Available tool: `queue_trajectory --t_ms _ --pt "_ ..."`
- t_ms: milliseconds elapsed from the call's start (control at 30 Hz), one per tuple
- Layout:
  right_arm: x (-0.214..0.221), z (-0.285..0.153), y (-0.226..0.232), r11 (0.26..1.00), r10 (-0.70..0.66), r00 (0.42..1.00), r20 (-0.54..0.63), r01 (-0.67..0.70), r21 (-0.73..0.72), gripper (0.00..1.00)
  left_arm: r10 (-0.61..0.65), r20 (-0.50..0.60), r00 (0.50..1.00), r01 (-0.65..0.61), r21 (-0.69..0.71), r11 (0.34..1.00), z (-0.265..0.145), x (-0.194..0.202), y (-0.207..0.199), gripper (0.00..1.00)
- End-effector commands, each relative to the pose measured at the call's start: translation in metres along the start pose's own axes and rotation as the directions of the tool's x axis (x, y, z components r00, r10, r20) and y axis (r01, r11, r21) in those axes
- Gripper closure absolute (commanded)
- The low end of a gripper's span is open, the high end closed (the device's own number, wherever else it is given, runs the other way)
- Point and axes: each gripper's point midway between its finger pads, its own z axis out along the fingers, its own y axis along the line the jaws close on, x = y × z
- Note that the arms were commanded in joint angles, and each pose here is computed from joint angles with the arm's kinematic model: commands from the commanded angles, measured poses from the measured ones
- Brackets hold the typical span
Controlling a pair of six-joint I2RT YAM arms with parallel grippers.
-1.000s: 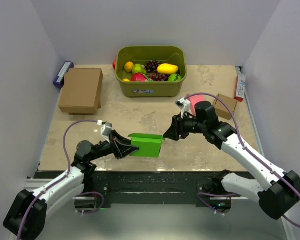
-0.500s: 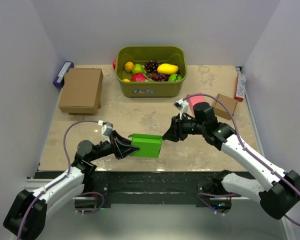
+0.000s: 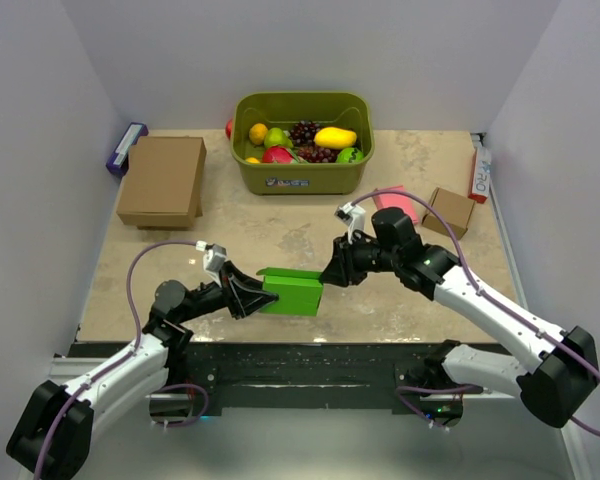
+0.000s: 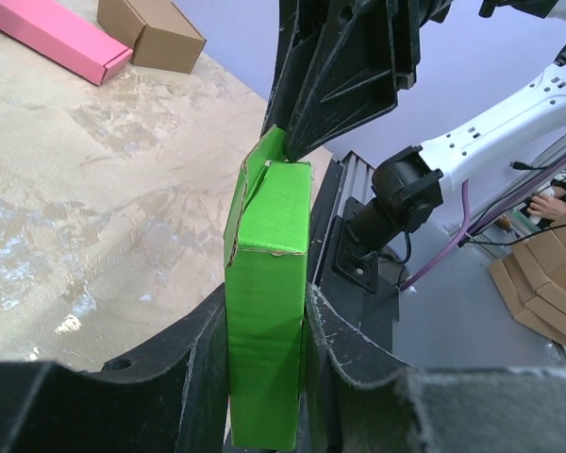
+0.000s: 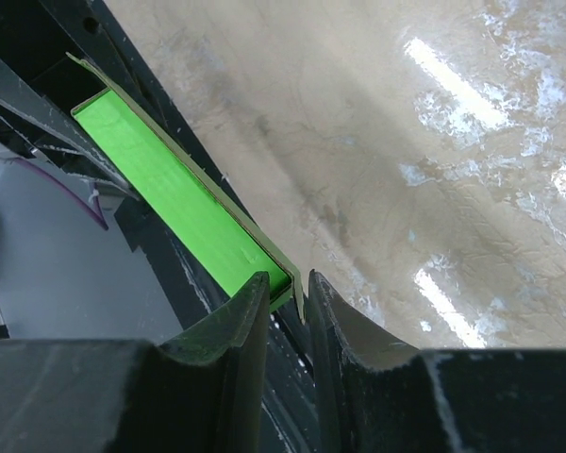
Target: Fold the paper box
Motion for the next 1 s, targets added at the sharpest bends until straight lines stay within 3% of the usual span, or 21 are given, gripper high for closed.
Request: queue_trajectory --t_ms 0,167,500,700,967 --pt "-0.025 -0.008 0.007 0.999 -0.031 0.997 0.068 0.029 0.022 0.73 0.012 -0.011 1.000 -0.013 -0.019 1.000 -0.007 0.016 0.008 0.83" --pt "-0.022 -0.007 0.001 0.998 -0.021 0.999 0.046 0.018 0.058 0.79 0.019 -0.011 1.000 -0.019 -0.015 1.000 -0.007 0.017 0.007 0.83" --pt "-0.016 0.000 -0.001 0.997 0.045 0.999 -0.025 -0.043 0.068 1.00 0.051 -0.039 0.998 -0.052 -0.031 0.998 -0.006 0.024 0.011 0.83" --pt "-0.022 0.002 0.001 0.991 0.107 0.994 -0.033 -0.105 0.081 1.00 0.149 -0.168 0.974 -0.173 -0.137 0.975 0.002 0.046 0.028 0.83" --pt "-0.012 0.014 -0.006 0.975 0.177 0.984 -0.037 -0.170 0.141 1.00 0.189 -0.187 0.964 -0.224 -0.188 0.956 0.002 0.046 0.036 0.85"
